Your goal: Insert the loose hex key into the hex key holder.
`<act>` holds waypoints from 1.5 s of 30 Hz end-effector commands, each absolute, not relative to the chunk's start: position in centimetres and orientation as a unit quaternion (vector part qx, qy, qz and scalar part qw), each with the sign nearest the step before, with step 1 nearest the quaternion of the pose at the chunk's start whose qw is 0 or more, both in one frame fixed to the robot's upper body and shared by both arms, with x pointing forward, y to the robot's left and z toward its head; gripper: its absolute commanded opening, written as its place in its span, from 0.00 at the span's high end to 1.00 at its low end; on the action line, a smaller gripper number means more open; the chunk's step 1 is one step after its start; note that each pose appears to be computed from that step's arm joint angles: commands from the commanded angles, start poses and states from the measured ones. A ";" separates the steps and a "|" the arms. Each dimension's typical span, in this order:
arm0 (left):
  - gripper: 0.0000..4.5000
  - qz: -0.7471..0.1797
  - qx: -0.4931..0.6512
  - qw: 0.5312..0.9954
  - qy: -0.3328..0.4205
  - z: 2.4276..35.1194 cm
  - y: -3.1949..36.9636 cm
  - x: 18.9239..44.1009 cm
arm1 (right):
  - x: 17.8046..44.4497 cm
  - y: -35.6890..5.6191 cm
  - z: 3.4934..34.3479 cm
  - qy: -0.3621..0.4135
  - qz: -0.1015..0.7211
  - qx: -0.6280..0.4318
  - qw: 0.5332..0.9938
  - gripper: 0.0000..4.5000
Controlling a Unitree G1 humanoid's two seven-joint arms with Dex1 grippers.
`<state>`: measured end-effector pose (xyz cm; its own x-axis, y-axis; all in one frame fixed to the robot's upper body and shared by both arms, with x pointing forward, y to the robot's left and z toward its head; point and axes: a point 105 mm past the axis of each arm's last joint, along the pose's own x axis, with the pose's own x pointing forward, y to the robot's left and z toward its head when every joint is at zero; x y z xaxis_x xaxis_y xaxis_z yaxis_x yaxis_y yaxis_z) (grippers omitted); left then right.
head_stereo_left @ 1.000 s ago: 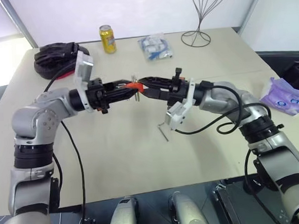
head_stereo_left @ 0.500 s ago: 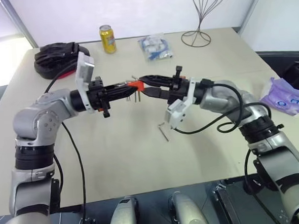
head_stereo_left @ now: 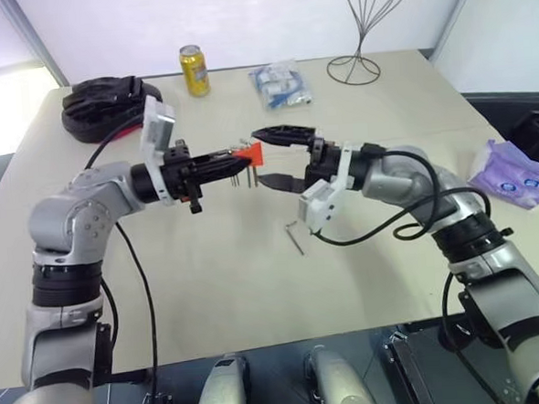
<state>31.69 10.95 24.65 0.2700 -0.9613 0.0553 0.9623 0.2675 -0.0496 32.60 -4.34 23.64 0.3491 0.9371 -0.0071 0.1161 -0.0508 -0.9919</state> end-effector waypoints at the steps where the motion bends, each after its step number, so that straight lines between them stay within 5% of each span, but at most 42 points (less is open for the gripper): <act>1: 1.00 -0.606 -0.022 0.794 -0.031 25.5 11.0 31.0 | 32.8 -5.9 24.5 -0.404 0.370 -0.624 0.557 0.01; 5: 1.00 -0.593 -0.015 0.804 -0.034 25.6 11.6 30.9 | 34.0 -8.7 23.3 -0.304 0.394 -0.598 0.628 0.01; 7: 1.00 -0.586 -0.008 0.810 -0.033 25.4 12.0 30.8 | 34.8 -10.4 23.0 -0.231 0.399 -0.534 0.709 0.01; 11: 1.00 -0.572 0.005 0.820 -0.027 25.0 12.6 30.6 | 34.1 -11.4 20.5 0.019 0.443 -0.298 0.845 0.01; 17: 1.00 -0.562 0.010 0.827 -0.021 24.7 12.9 30.6 | 29.9 -9.2 17.1 0.216 0.477 -0.136 0.841 0.01; 21: 1.00 -0.557 0.012 0.830 -0.015 24.5 13.2 30.5 | 30.1 -8.3 15.5 0.289 0.423 -0.088 0.854 0.01; 32: 1.00 -0.541 0.012 0.841 -0.004 24.2 13.8 30.0 | 32.2 -7.8 12.6 0.321 0.313 -0.133 0.884 0.01; 45: 1.00 -0.524 0.014 0.852 -0.001 24.5 14.3 29.6 | 32.1 -5.3 12.0 0.295 0.339 -0.175 0.876 0.06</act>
<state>30.13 14.02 23.18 0.4507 -0.8918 -0.0395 0.8920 0.4516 -0.0200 32.24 -6.28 11.38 0.5876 0.4620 -0.6643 -0.6590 0.7496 -0.0615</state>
